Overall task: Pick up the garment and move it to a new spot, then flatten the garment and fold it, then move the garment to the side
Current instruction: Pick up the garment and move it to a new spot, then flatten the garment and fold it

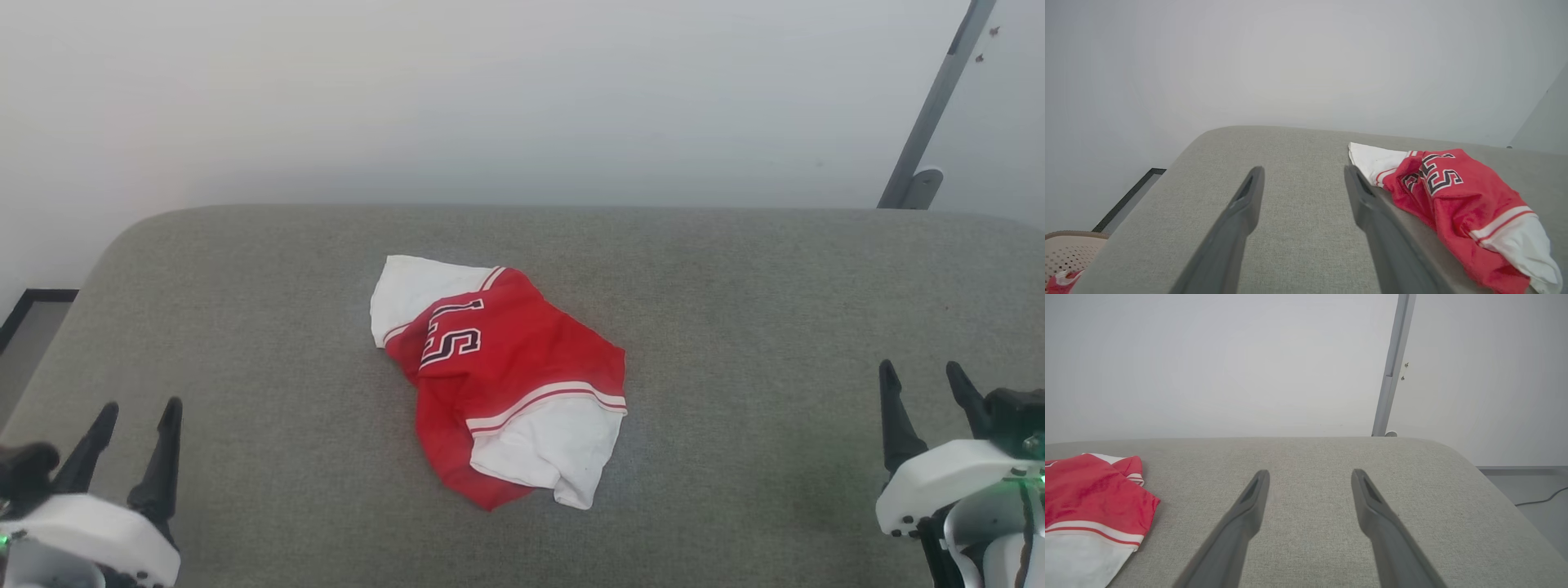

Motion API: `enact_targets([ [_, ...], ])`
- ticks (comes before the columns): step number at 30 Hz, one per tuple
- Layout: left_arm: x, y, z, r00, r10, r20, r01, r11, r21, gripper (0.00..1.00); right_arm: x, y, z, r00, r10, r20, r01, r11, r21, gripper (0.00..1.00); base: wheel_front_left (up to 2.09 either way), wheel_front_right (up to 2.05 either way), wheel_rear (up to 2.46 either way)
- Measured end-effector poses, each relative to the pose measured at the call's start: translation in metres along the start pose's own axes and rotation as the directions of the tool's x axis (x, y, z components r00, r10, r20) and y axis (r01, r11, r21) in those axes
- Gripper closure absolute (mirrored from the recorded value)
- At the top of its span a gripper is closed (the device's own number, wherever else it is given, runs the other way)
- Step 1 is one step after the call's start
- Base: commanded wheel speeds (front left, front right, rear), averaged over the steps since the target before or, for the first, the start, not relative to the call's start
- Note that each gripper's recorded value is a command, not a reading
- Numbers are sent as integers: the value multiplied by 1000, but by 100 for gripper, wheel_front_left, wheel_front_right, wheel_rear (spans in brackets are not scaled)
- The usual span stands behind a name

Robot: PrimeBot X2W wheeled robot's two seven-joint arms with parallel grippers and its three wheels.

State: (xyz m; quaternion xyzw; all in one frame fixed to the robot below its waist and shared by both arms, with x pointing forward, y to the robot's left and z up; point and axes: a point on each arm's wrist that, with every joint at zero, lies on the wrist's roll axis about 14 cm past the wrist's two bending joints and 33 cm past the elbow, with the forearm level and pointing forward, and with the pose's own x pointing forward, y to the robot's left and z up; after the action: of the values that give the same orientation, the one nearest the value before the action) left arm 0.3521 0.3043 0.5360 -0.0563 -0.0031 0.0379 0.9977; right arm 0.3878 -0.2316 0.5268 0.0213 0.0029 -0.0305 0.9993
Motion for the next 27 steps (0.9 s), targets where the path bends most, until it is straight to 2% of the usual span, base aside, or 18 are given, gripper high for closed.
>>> enact_targets([
  [17,-10,1,0,1000,-11,7,11,1000,-17,0,3,10,-9,999,24,-26,-24,1000,11,0,0,0,0],
  [23,-14,2,1,1000,-4,0,4,1000,-11,0,10,53,-25,985,148,-93,-146,989,25,0,0,0,0],
  [27,-16,4,0,1000,10,-8,-10,1000,-12,0,13,100,-42,943,285,-172,-283,958,33,0,0,0,0],
])
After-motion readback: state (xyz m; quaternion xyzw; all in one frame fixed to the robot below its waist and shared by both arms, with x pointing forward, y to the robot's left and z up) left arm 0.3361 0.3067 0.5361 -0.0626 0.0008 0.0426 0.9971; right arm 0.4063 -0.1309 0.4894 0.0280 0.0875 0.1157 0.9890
